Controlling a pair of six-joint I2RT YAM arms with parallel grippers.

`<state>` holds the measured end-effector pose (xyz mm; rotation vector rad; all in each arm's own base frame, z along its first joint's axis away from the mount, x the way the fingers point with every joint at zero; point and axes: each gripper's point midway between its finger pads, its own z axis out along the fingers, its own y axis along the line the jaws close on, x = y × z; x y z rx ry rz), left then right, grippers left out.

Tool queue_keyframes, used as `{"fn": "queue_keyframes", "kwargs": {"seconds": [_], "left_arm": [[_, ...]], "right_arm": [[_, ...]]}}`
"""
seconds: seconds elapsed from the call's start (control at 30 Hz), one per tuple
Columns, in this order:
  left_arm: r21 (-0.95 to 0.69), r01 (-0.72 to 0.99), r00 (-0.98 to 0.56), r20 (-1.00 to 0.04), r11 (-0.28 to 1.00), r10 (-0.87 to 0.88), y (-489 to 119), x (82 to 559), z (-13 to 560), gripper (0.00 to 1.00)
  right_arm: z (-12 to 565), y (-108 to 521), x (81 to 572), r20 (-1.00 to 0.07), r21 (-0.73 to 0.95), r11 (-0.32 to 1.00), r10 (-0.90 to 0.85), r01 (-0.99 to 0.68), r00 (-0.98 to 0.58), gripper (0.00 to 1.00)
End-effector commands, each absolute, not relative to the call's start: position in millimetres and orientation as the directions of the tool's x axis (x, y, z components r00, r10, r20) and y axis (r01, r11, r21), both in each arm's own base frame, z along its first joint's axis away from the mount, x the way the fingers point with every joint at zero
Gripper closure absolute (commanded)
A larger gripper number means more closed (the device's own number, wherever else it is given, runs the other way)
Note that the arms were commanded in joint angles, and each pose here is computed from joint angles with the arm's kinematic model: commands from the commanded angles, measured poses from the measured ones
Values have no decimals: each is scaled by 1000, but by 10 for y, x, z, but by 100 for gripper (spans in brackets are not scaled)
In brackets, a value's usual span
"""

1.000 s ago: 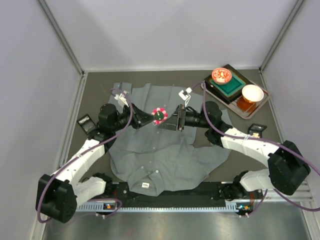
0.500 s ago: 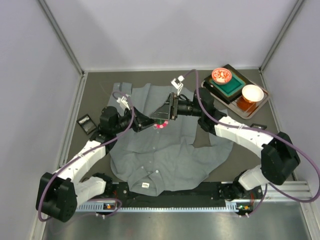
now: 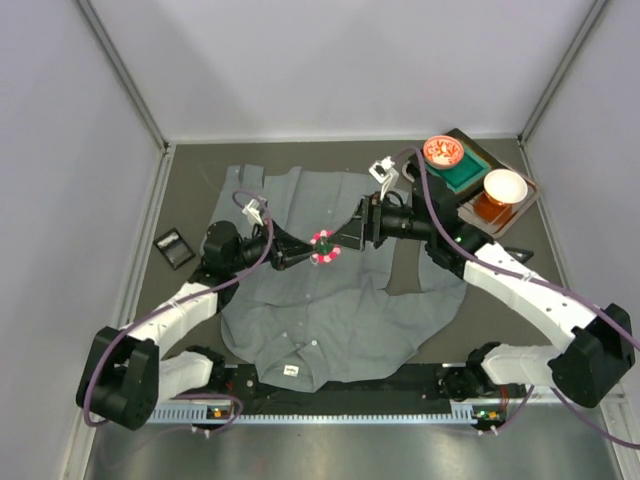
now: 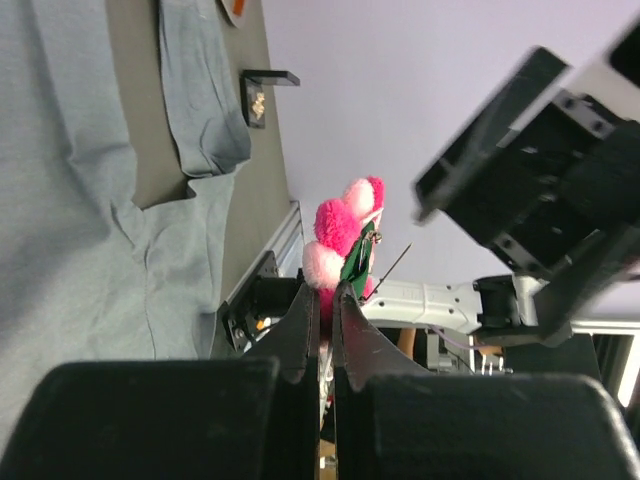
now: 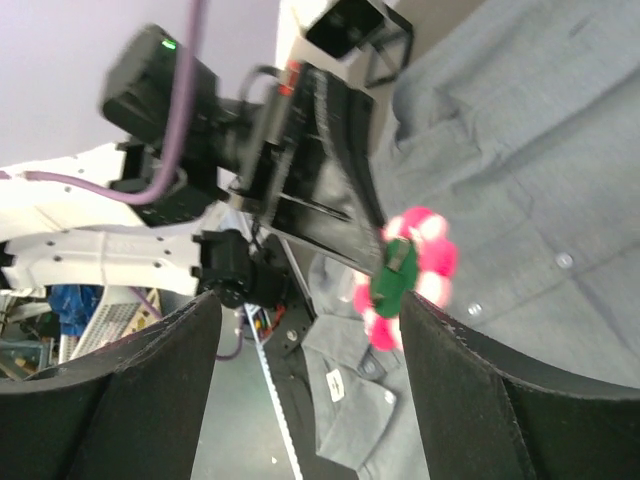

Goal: Remove the brooch from the garment
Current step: Close the brooch.

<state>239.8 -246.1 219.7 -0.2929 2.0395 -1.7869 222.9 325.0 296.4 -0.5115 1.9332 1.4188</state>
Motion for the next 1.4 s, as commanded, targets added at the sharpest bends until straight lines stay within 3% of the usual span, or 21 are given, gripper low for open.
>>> {"fn": "queue_keyframes", "kwargs": {"seconds": [0.0, 0.23, 0.4, 0.77, 1.0, 1.37], "left_arm": [[-969, 233, -898, -246, 81, -364, -2497, 2314, 2469, 100], [-961, 273, -902, -273, 48, -335, -2515, 2257, 2562, 100], [-961, 271, -905, -271, 45, -327, -2520, 2248, 2535, 100], [-960, 278, -909, -273, 30, -314, -2528, 2230, 2546, 100], [-962, 270, -912, -266, 31, -313, -2535, 2250, 2533, 100], [-961, 275, -910, -271, 31, -315, -2536, 2256, 2549, 100]], "right_arm": [[2663, 3161, 2266, -696, 682, 355, 50, -639, -716, 31], [2684, 3263, 2241, -663, 743, 205, 98, -637, -742, 48], [2762, 3315, 2224, -638, 770, 132, 130, -625, -759, 52], [2719, 3389, 2280, -601, 799, 88, 142, -594, -787, 64], [2680, 3386, 2285, -599, 801, 96, 142, -591, -788, 61], [2597, 3400, 2289, -581, 814, 109, 125, -571, -804, 71]]}}
